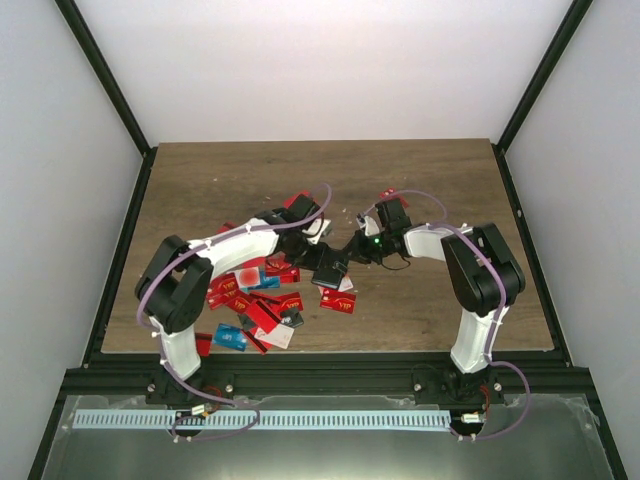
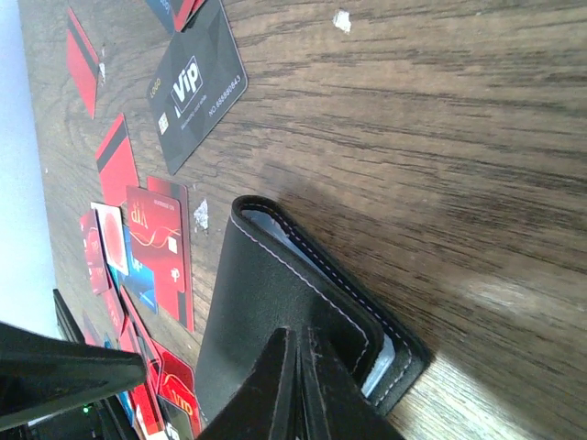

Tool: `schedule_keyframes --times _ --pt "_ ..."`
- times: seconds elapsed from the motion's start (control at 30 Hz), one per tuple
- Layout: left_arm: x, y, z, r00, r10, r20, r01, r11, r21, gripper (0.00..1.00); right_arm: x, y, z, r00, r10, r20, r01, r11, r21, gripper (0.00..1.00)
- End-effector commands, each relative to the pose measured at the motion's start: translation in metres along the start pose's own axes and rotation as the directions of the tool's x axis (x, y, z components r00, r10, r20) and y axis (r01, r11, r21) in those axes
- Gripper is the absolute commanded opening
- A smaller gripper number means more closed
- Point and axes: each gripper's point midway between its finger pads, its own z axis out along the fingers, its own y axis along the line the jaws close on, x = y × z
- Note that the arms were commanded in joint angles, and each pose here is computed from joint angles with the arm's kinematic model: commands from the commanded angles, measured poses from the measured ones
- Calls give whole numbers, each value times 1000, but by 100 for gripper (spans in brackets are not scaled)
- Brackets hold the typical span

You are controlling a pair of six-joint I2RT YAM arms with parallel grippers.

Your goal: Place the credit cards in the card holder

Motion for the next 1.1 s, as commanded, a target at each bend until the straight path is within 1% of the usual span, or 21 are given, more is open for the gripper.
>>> schedule_keyframes --times 0.0,0.17,0.4,0.63,0.97,1.07 --pt "-11 -10 12 996 93 6 -93 991 100 47 0 -3 6 1000 -24 -10 24 999 22 4" --pt "-18 -10 22 994 112 8 -112 985 134 46 2 -9 11 1000 -18 -20 19 999 28 2" --pt "-27 -13 28 994 108 15 -109 983 150 41 5 -14 13 1000 -16 -27 17 999 32 1" --pt "-36 -5 36 996 90 27 -92 990 106 31 7 -16 14 999 -16 -32 17 999 30 1" --pt "-37 -8 42 997 73 15 -75 989 130 18 8 -19 16 999 -16 -36 17 999 34 1" --pt "-36 -10 42 997 74 10 -74 987 143 16 8 -18 16 999 -15 -36 16 999 33 1"
